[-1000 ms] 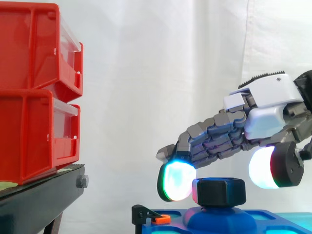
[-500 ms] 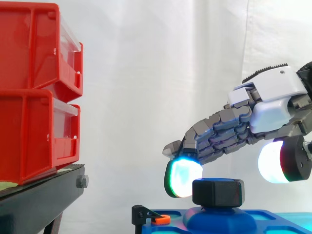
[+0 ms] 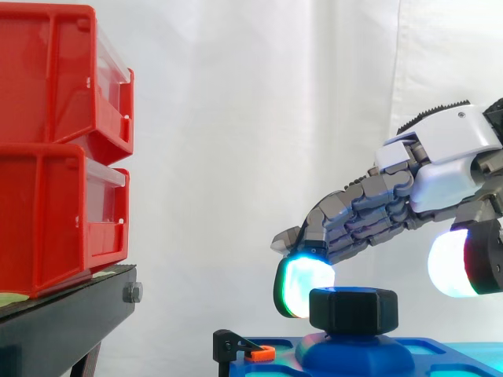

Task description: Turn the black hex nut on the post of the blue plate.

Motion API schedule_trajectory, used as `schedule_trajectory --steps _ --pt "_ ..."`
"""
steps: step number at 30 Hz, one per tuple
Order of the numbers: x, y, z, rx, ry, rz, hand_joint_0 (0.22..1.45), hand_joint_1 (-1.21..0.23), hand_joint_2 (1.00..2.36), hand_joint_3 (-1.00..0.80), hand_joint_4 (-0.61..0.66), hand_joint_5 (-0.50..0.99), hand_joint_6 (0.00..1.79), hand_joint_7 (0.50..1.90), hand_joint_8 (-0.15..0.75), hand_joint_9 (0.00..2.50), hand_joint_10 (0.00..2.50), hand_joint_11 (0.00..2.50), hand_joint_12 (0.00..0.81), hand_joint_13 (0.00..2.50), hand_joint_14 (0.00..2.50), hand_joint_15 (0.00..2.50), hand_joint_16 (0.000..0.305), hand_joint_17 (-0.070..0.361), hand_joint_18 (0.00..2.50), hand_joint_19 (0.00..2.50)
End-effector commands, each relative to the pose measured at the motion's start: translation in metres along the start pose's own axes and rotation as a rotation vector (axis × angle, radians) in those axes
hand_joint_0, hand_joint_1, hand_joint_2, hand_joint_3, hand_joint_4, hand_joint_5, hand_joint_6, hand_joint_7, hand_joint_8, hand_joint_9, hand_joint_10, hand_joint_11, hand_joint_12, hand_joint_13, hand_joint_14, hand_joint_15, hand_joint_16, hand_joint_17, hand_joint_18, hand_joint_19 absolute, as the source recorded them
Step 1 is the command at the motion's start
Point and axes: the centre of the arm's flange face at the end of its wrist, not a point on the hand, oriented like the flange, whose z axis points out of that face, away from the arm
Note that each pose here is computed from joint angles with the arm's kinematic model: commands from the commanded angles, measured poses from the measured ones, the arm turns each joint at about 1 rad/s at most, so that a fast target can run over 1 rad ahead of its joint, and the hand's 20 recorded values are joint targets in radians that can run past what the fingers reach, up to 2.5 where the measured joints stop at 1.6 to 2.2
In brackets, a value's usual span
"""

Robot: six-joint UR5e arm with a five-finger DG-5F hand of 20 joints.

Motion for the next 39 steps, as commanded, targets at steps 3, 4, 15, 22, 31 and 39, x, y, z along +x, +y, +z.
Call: schedule_trajectory --steps 3,4,15,22,31,39 --pt "-0.004 0.001 -0.005 0.005 0.009 -0.008 0.4 -0.67 1.0 -0.5 0.24 -0.25 0.5 0.99 0.198 0.0 0.0 0.0 0.368 0.03 0.0 0.0 0.05 0.113 0.0 0.0" --pt "-0.004 0.001 -0.005 0.005 0.009 -0.008 0.4 -0.67 1.0 -0.5 0.24 -0.25 0.5 0.99 0.199 0.0 0.0 0.0 0.368 0.03 0.0 0.0 0.05 0.113 0.0 0.0" --pt "-0.012 0.006 -0.017 0.011 0.025 -0.029 0.4 -0.67 1.0 -0.5 0.24 -0.25 0.5 0.99 0.198 0.0 0.0 0.0 0.366 0.03 0.0 0.0 0.05 0.113 0.0 0.0" --pt "-0.017 0.014 -0.028 0.022 0.06 -0.053 0.4 -0.67 1.0 -0.5 0.24 -0.25 0.5 0.99 0.197 0.0 0.0 0.0 0.364 0.03 0.0 0.0 0.05 0.113 0.0 0.0" --pt "-0.02 0.022 -0.039 0.041 0.09 -0.077 0.41 -0.67 1.0 -0.5 0.24 -0.25 0.5 0.99 0.196 0.0 0.0 0.0 0.363 0.03 0.0 0.0 0.05 0.113 0.0 0.0" --pt "-0.018 0.028 -0.04 0.058 0.107 -0.078 0.41 -0.67 1.0 -0.5 0.24 -0.25 0.5 0.99 0.195 0.0 0.0 0.0 0.364 0.02 0.0 0.0 0.05 0.112 0.0 0.0"
